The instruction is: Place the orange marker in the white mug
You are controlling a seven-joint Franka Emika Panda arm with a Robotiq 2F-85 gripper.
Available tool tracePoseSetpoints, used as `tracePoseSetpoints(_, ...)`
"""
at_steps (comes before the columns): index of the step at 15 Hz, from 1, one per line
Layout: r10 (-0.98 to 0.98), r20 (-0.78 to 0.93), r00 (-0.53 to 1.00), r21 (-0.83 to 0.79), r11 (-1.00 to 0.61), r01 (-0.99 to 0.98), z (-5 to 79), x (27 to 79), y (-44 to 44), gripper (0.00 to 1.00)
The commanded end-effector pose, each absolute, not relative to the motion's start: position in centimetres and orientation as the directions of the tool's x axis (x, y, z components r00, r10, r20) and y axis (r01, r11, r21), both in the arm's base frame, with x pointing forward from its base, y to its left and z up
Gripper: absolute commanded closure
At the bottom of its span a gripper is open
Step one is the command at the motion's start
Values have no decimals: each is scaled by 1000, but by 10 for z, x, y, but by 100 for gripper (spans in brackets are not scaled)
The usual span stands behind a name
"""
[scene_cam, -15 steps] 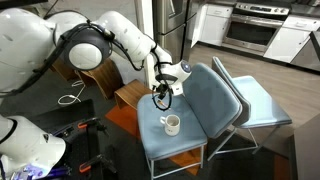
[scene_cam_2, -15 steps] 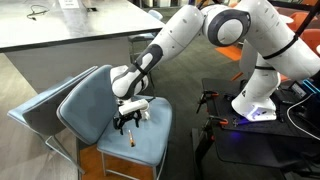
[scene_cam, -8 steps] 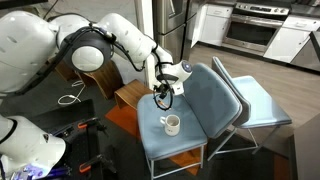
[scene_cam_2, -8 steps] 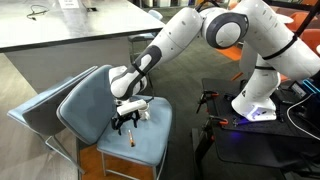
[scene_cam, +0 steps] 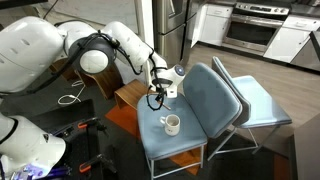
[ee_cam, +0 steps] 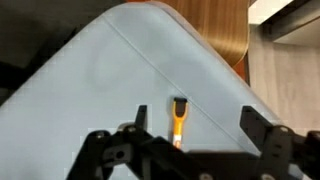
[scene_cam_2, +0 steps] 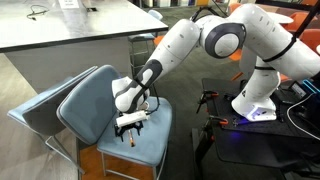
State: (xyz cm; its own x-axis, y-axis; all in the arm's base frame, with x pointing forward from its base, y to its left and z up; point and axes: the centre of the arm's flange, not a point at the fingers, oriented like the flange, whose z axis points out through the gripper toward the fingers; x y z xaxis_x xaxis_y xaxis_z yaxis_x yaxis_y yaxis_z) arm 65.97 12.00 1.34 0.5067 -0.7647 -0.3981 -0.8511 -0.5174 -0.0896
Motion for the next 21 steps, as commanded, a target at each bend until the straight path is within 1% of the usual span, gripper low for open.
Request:
tracePoseSetpoints(1, -862, -322, 390, -40, -400, -916, -7, 657, 142, 0)
tracePoseSetpoints(6, -911, -284, 298, -24, -304, -952, -29, 650, 146, 0)
tracePoseSetpoints(10, -918, -268, 292, -22, -297, -955, -31, 661, 126, 0)
tracePoseSetpoints(11, -917, -267, 298, -23, -303, -953, -32, 664, 123, 12)
tracePoseSetpoints(12, -910, -273, 312, -26, -318, -948, -32, 667, 121, 28)
tracePoseSetpoints(13, -909, -271, 318, -25, -324, -946, -34, 669, 121, 35)
tracePoseSetpoints(14, -905, -272, 327, -21, -334, -942, -34, 671, 122, 35)
tracePoseSetpoints(15, -901, -275, 334, -16, -343, -939, -35, 672, 125, 32)
tracePoseSetpoints(16, -899, -274, 343, -14, -353, -936, -37, 673, 126, 33)
tracePoseSetpoints(17, -896, -275, 348, -10, -360, -933, -38, 674, 129, 29)
tracePoseSetpoints(18, -894, -276, 352, -8, -364, -931, -38, 675, 130, 35)
tracePoseSetpoints(19, -893, -276, 355, -6, -367, -930, -40, 676, 131, 51)
tracePoseSetpoints(20, -893, -277, 354, -4, -367, -930, -41, 676, 133, 56)
tracePoseSetpoints(21, -893, -280, 353, 0, -368, -930, -41, 676, 133, 64)
